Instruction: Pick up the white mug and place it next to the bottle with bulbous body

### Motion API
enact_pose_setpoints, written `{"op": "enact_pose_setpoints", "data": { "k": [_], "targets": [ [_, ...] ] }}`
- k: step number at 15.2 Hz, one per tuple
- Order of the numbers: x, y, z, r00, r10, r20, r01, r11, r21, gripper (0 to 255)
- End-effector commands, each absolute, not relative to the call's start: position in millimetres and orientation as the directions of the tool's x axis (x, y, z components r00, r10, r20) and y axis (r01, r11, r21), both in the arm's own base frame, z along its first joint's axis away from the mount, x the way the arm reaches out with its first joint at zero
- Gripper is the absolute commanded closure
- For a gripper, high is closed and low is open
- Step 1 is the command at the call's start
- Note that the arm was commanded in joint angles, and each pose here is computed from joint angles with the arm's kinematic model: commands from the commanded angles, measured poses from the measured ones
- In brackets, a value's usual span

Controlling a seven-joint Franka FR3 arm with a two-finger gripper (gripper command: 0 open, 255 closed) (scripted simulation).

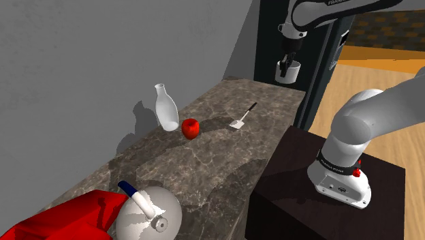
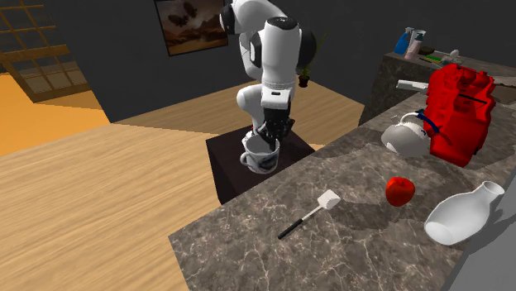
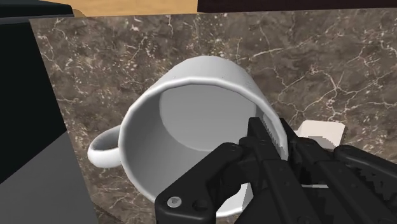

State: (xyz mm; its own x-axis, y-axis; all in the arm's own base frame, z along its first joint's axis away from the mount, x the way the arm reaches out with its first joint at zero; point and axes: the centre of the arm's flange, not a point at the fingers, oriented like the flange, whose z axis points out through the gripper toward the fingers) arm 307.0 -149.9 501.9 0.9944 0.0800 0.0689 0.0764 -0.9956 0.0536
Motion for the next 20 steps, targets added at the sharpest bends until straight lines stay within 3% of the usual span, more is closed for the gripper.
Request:
{"op": "enact_pose_setpoints", "data": {
  "k": [1,20],
  "targets": [
    [307.1,-149.2,512.4,0.994,0.08,0.069,0.077,-0.996,0.054,255],
    [307.1,-149.2,612.7,0.994,0.08,0.069,0.077,-0.996,0.054,255]
  ]
}}
